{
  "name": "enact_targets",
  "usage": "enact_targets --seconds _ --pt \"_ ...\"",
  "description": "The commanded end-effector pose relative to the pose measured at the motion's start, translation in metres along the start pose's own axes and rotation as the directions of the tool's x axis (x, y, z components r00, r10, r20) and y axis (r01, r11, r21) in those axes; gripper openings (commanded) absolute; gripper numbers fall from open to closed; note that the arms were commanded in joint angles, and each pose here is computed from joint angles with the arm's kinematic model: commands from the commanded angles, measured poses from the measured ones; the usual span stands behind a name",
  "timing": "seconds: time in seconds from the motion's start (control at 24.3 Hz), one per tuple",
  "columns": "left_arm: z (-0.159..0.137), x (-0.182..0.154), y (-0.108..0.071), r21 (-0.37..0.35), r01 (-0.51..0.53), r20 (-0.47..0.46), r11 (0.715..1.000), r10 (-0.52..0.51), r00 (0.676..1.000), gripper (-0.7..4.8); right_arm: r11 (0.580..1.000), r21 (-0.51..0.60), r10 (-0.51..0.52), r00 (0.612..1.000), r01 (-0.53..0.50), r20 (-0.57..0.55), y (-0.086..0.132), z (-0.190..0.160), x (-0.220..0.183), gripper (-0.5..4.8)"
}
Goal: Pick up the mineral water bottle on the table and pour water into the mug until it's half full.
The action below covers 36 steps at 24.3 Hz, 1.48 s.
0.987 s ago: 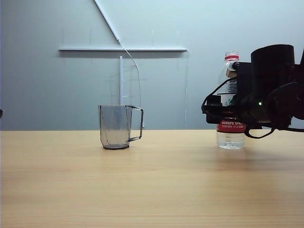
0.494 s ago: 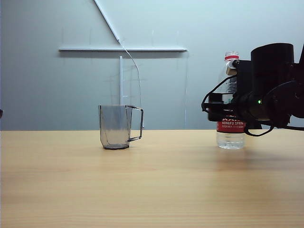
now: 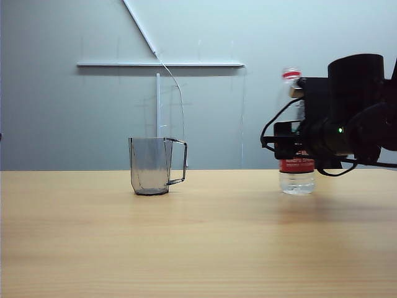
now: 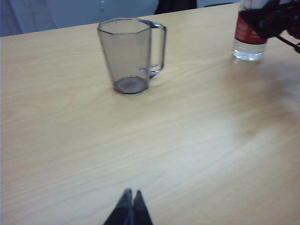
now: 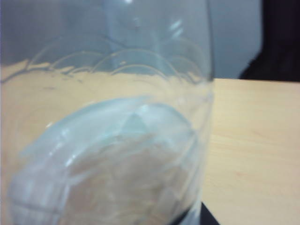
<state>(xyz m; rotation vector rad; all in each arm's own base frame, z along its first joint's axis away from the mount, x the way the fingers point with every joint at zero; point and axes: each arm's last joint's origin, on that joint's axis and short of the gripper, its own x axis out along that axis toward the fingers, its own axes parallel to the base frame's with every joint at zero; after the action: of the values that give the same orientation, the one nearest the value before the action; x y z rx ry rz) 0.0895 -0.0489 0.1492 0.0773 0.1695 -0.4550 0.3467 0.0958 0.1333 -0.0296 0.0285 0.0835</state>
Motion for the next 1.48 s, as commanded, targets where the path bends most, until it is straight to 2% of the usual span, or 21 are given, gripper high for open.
enact_targets --seconds 0.04,0.16,0.21,0.33,0.41,0.45,0.62,0.74,0.78,1.11,1.19,1.28,1.32,1.48 --pt "0.002 0.000 0.004 -0.011 -0.040 0.017 0.999 0.040 0.999 -0.02 0.996 -0.056 0.069 0.994 -0.065 0.087 0.005 0.026 0.006 2.91" --pt "0.002 -0.001 0.011 -0.024 -0.106 0.021 0.994 0.106 0.994 -0.02 0.984 -0.101 0.151 0.988 -0.146 0.043 0.012 0.042 0.016 2.91" --pt "0.003 -0.002 0.016 -0.034 -0.158 0.033 0.987 0.159 0.987 -0.02 0.975 -0.129 0.187 0.982 -0.181 0.029 0.019 0.053 0.023 2.91" --pt "0.005 -0.005 0.021 -0.044 -0.208 0.062 0.977 0.211 0.976 -0.02 0.949 -0.209 0.242 0.970 -0.237 0.000 0.034 0.068 0.033 2.91" --pt "0.007 -0.007 0.022 -0.049 -0.222 0.091 0.974 0.226 0.970 -0.02 0.900 -0.329 0.277 0.958 -0.285 -0.073 0.051 0.080 0.041 2.91" --pt "0.008 -0.008 0.022 -0.049 -0.220 0.101 0.974 0.224 0.969 -0.02 0.862 -0.398 0.295 0.949 -0.314 -0.110 0.061 0.086 0.045 2.91" --pt "0.008 -0.008 0.022 -0.049 -0.219 0.098 0.974 0.223 0.970 -0.02 0.765 -0.548 0.316 0.939 -0.338 -0.138 0.077 0.098 0.052 2.91" --pt "0.008 -0.008 0.022 -0.049 -0.221 0.098 0.974 0.225 0.969 -0.02 0.721 -0.613 0.317 0.940 -0.323 -0.123 0.080 0.103 0.056 2.91" --pt "0.008 -0.008 0.023 -0.050 -0.225 0.098 0.973 0.229 0.969 -0.02 0.694 -0.650 0.307 0.944 -0.309 -0.121 0.081 0.103 0.058 2.91" --pt "0.008 -0.008 0.023 -0.050 -0.226 0.097 0.973 0.230 0.968 -0.02 0.569 -0.781 0.263 0.957 -0.256 -0.123 0.090 0.100 0.071 2.91" --pt "0.008 -0.008 0.023 -0.050 -0.225 0.098 0.973 0.229 0.968 -0.02 0.498 -0.831 0.263 0.956 -0.248 -0.127 0.091 0.100 0.071 2.91" --pt "0.008 -0.008 0.023 -0.050 -0.226 0.097 0.973 0.230 0.968 -0.02 0.449 -0.860 0.262 0.956 -0.242 -0.132 0.091 0.100 0.071 2.91" --pt "0.008 -0.008 0.023 -0.050 -0.226 0.097 0.973 0.230 0.968 -0.02 0.439 -0.867 0.252 0.959 -0.235 -0.132 0.091 0.100 0.071 2.91" --pt "0.008 -0.008 0.023 -0.050 -0.225 0.097 0.973 0.229 0.968 -0.02 0.302 -0.932 0.231 0.964 -0.200 -0.132 0.090 0.100 0.072 2.91"
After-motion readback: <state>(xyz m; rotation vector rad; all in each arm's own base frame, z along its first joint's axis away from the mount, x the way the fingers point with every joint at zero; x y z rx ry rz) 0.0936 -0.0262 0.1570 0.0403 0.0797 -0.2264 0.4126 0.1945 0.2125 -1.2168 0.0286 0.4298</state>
